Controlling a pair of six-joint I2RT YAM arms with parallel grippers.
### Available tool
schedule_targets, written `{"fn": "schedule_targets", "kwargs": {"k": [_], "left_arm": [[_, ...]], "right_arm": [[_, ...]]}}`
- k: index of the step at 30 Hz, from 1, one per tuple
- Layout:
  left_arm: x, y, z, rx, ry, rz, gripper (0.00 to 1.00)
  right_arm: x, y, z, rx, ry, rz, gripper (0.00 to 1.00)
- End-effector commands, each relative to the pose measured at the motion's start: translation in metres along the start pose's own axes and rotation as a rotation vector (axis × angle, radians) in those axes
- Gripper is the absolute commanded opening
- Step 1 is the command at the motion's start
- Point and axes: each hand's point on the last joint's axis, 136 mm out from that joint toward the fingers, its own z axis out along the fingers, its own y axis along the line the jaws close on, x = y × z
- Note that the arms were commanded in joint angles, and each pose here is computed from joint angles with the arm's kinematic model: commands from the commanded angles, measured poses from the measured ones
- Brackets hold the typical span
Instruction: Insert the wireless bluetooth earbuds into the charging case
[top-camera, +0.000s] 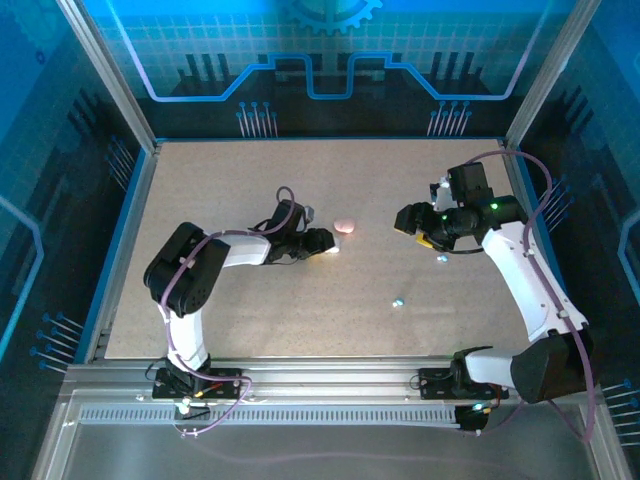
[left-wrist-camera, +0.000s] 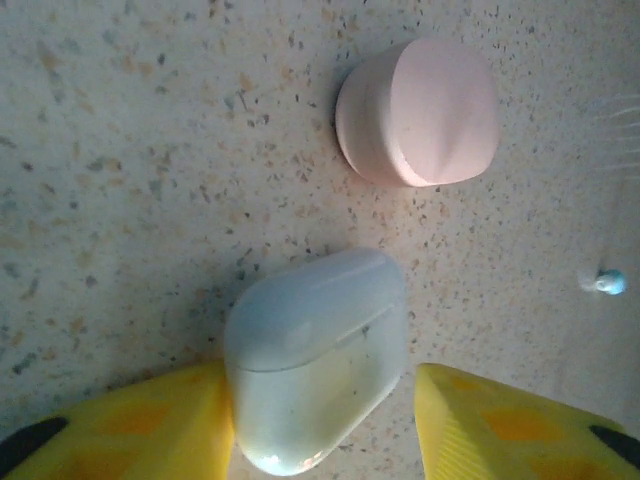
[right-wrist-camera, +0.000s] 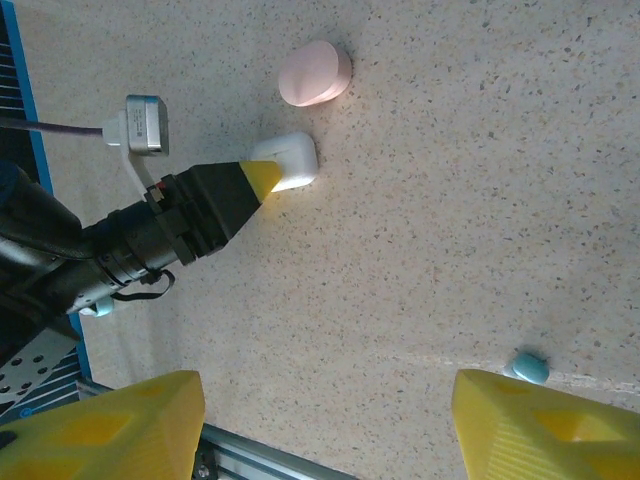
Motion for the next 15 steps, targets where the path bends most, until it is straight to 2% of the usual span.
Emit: {"fn": "schedule_targets", "kwargs": {"k": [1,7,12,15], "left_arm": [[-0.007,0.019,-0.024,-0.16,-0.025,0.048,0.58],[-0.035,0.033,-0.093,-0.41,-0.192,0.076,0.68],[-0.039,0.066,-0.158,-0.628,-0.355,-0.032,0.77],[-0.032,0.097,-0.194,-0.725,-0.44,-0.136,0.88]], "right_arm": [[-0.005,-0.001,0.003,-0.015,0.0,0.021,0.68],[-0.009,0.003,0.009,-0.041,0.008,0.011,0.68],[-0.011,0.003,0.018,-0.05,0.033,0.002,0.69],[-0.011,0.005,0.024,-0.065,0.062,-0.006,0.69]]}}
